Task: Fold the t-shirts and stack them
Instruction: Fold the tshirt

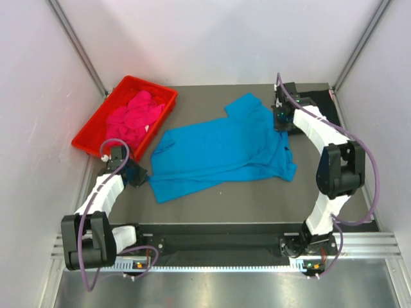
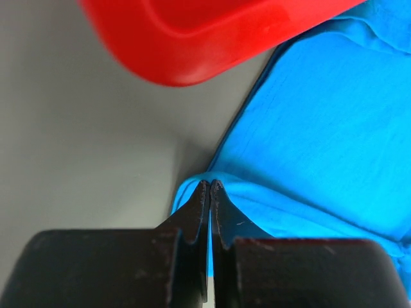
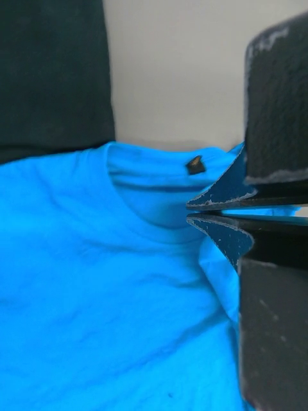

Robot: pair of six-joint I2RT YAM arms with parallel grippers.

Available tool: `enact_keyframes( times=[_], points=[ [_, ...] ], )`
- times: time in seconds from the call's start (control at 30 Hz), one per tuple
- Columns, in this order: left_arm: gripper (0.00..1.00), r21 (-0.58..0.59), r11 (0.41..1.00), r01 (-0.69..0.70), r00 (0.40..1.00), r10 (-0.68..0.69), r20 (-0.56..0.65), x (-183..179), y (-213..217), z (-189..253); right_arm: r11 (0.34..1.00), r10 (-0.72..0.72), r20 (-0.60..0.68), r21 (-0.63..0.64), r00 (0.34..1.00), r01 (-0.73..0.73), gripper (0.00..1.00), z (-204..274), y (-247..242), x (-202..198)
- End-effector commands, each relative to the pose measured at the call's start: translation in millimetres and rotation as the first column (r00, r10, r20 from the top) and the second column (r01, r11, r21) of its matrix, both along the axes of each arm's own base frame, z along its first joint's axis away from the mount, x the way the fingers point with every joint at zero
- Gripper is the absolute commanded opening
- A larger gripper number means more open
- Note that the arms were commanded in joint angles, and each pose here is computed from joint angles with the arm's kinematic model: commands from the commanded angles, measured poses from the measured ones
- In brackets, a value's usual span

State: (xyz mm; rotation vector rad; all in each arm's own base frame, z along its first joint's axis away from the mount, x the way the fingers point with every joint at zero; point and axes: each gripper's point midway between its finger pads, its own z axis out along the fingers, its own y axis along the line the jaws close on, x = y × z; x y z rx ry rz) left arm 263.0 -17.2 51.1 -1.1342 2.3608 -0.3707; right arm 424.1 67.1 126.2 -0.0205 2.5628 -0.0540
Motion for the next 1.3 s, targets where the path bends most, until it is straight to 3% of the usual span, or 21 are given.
enact_keyframes(
  times=[0.0,0.07,0.2,0.33,0.53,0.97,1.13,1.27],
  points=[
    [0.0,0.062,0.998,-0.004,0.998,0.0,0.064,21.7,8.1,14.2,0.999,0.029,0.084,-0.04,0.996,-0.026,0.0,21.8,5.0,27.1],
    [0.0,0.084,0.996,-0.015,0.998,0.01,0.064,23.8,12.7,16.7,0.99,-0.049,0.079,-0.13,0.996,0.059,0.0,24.1,-15.6,31.9],
    [0.0,0.112,0.993,-0.037,0.996,0.027,0.082,33.3,19.1,23.5,0.963,-0.183,0.086,-0.183,0.979,0.196,0.0,32.8,-45.5,27.4],
    [0.0,0.02,1.0,0.004,0.993,-0.006,0.119,44.4,0.5,26.5,0.954,-0.214,0.11,-0.191,0.971,0.231,0.0,46.4,-53.3,20.0],
    [0.0,0.006,0.997,0.082,0.989,-0.082,0.121,54.0,-17.5,30.5,0.934,-0.249,0.127,-0.231,0.96,0.273,0.0,60.5,-66.4,7.5],
    [0.0,0.052,0.995,0.09,0.995,-0.093,0.048,75.4,-10.9,3.0,0.918,-0.286,0.155,-0.237,0.945,0.317,0.0,63.3,-84.9,6.3],
    [0.0,0.052,0.994,0.095,0.995,-0.097,0.022,81.3,-10.6,-6.4,0.975,-0.17,0.177,-0.116,0.97,0.192,0.0,62.5,-55.2,23.7],
    [0.12,0.092,0.992,0.091,0.996,-0.093,0.011,81.3,-4.8,-4.1,0.992,-0.109,0.174,-0.05,0.979,0.119,0.0,50.8,-33.6,32.8]
  ],
)
